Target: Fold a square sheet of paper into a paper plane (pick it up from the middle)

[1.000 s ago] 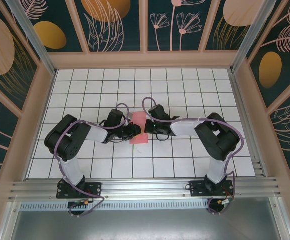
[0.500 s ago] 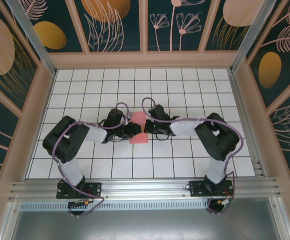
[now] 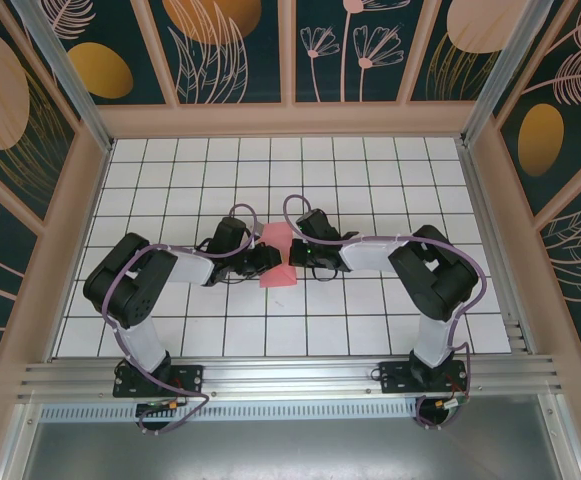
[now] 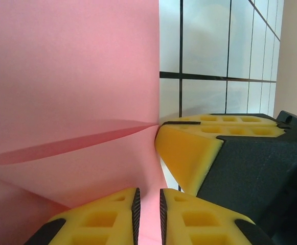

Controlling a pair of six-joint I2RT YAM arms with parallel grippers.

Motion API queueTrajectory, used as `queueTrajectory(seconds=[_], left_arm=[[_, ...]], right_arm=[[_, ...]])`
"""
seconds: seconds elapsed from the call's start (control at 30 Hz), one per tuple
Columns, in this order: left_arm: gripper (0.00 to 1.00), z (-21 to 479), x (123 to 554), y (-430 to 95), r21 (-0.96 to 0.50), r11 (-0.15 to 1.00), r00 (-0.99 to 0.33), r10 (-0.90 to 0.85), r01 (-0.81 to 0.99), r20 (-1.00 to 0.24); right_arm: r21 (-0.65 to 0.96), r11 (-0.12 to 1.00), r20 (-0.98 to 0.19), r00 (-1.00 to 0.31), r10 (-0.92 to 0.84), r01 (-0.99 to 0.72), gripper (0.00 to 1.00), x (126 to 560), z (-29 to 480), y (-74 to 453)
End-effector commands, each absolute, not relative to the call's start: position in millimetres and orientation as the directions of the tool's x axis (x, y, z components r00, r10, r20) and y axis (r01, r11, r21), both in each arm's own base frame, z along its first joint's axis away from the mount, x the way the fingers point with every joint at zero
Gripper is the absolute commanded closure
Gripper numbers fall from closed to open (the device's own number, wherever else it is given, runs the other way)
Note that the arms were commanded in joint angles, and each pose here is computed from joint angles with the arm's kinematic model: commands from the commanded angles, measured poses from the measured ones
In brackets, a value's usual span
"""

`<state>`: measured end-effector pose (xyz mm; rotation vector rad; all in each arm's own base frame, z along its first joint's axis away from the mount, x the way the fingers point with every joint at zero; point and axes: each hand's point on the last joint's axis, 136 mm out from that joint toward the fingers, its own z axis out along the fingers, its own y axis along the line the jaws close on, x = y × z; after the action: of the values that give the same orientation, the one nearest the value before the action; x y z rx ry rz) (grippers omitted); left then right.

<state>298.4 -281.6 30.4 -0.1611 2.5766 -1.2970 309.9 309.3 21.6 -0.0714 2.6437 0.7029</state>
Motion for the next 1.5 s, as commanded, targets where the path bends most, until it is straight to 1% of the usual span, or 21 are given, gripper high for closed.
queueTrajectory(seconds=[0.0,0.67,0.77,0.9,1.0,1.1,1.23,1.33,1.47], left_arm=[[0.8,26.6,302.4,-281.8,-0.784,0.62,-0.961,-0.203,0.022,-0.187],[0.82,-1.1,296.6,-268.5,-0.708,0.705,-0.969,-0.202,-0.043,-0.143],[0.83,-7.4,296.8,-263.2,-0.679,0.731,-0.968,-0.21,-0.06,-0.14],[0.83,-16.2,297.7,-253.6,-0.625,0.775,-0.965,-0.224,-0.092,-0.137],[0.84,-23.0,297.5,-246.2,-0.584,0.804,-0.963,-0.234,-0.115,-0.133],[0.84,-27.0,297.9,-240.8,-0.554,0.822,-0.961,-0.243,-0.13,-0.134],[0.84,-30.0,298.1,-235.0,-0.522,0.842,-0.958,-0.248,-0.139,-0.144],[0.84,-30.2,298.4,-235.9,-0.521,0.842,-0.958,-0.246,-0.138,-0.145],[0.85,-31.6,297.9,-236.1,-0.52,0.843,-0.959,-0.244,-0.137,-0.143]], right_arm=[[0.445,0.882,-0.415,-0.909,0.049,-0.156,0.94,318.8,21.3,308.9],[0.437,0.888,-0.411,-0.91,0.057,-0.142,0.94,323.9,19.1,310.4],[0.444,0.885,-0.412,-0.909,0.064,-0.139,0.9,324.3,25.2,311.2],[0.472,0.87,-0.429,-0.899,0.084,-0.144,0.83,324.8,45.9,312.8],[0.489,0.861,-0.438,-0.893,0.105,-0.138,0.76,320.7,59.8,308.6],[0.514,0.847,-0.439,-0.89,0.122,-0.137,0.73,311.8,68.5,303.2],[0.576,0.802,-0.406,-0.908,0.108,-0.162,0.74,294.1,73.0,307.5],[0.615,0.768,-0.365,-0.928,0.077,-0.178,0.81,280.4,70.5,316.5],[0.631,0.752,-0.335,-0.941,0.04,-0.192,0.86,269.4,64.0,326.2]])
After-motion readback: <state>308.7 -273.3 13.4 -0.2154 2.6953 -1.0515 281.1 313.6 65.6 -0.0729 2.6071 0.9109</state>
